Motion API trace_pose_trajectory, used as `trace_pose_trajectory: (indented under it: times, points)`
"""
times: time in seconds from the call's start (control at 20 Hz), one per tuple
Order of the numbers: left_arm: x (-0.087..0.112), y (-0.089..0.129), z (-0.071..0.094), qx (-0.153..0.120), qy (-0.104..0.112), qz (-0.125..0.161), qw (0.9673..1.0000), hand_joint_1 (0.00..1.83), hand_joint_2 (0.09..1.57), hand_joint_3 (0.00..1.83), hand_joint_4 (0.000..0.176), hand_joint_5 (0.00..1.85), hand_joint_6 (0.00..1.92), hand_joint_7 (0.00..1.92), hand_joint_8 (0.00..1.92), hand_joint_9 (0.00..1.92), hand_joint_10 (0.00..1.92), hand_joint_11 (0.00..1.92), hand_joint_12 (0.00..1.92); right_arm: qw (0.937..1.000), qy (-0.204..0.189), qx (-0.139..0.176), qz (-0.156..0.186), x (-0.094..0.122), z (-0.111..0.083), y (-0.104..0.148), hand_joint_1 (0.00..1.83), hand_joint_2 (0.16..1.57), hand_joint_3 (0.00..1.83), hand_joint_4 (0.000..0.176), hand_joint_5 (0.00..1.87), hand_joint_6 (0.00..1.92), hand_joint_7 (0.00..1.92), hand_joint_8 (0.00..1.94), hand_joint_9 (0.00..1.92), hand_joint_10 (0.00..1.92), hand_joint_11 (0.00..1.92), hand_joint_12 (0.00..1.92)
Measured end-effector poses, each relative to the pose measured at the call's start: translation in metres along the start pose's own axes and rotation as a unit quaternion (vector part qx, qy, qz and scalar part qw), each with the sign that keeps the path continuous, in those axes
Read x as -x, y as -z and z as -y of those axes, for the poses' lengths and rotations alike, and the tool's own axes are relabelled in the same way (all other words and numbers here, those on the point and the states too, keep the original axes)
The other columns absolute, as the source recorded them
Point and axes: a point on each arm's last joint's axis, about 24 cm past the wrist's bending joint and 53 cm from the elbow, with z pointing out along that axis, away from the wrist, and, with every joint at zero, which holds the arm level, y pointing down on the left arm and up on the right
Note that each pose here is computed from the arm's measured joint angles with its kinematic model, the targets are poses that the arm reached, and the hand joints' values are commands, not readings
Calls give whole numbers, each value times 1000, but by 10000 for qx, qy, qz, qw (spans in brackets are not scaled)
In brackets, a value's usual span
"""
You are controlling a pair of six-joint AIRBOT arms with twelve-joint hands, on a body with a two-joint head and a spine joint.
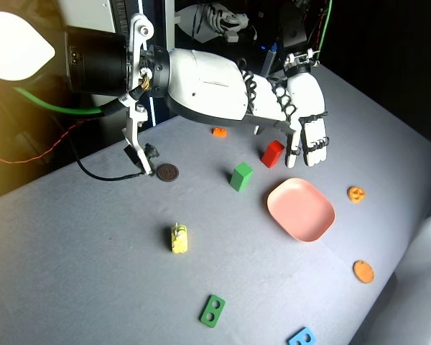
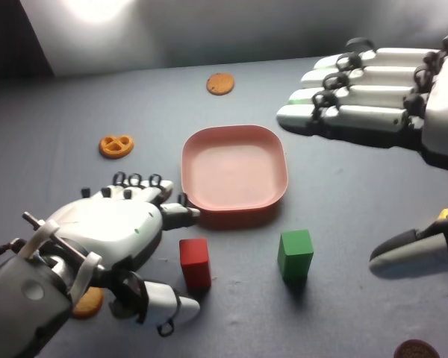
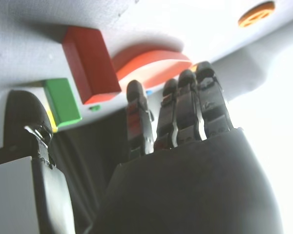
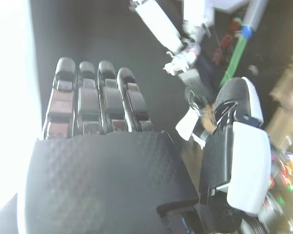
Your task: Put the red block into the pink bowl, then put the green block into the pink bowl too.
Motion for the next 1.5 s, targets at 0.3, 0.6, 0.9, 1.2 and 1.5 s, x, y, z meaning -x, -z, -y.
trace_pose_trajectory:
  times: [0.3, 0.6, 0.9, 1.2, 1.5]
  points:
    - [-7, -6, 2, -40, 56, -51, 10000, 695, 1019, 3, 144, 344, 14, 0, 0, 0, 0, 0, 0, 9996, -79, -282, -20, -3, 7, -1, 263, 960, 0, 0, 90, 6, 112, 6, 74, 9, 0, 293]
    - [-9, -10, 3, -52, 80, -51, 9999, 687, 1040, 9, 134, 334, 5, 0, 0, 0, 0, 0, 0, 9995, -63, -323, -29, -3, 9, 0, 244, 965, 1, 0, 74, 4, 96, 5, 54, 4, 0, 255]
    - [-8, -14, 2, -49, 78, -25, 10000, 742, 1036, 0, 124, 377, 17, 0, 0, 0, 0, 0, 0, 9994, -51, -337, -35, -4, 9, 0, 230, 968, 0, 0, 74, 1, 99, 1, 67, 4, 0, 257]
    - [-7, -15, 2, -53, 62, -4, 10000, 742, 1033, 0, 135, 459, 31, 47, 12, 0, 0, 0, 0, 9994, -49, -339, -36, -4, 9, 0, 199, 978, 2, 0, 70, 0, 97, 0, 56, 0, 0, 220]
    - [-6, -17, 1, -52, 60, 21, 10000, 712, 1047, 3, 122, 480, 18, 75, 12, 0, 0, 8, 5, 9994, -48, -339, -36, -4, 9, 0, 294, 955, 0, 0, 100, 4, 125, 3, 94, 5, 0, 330]
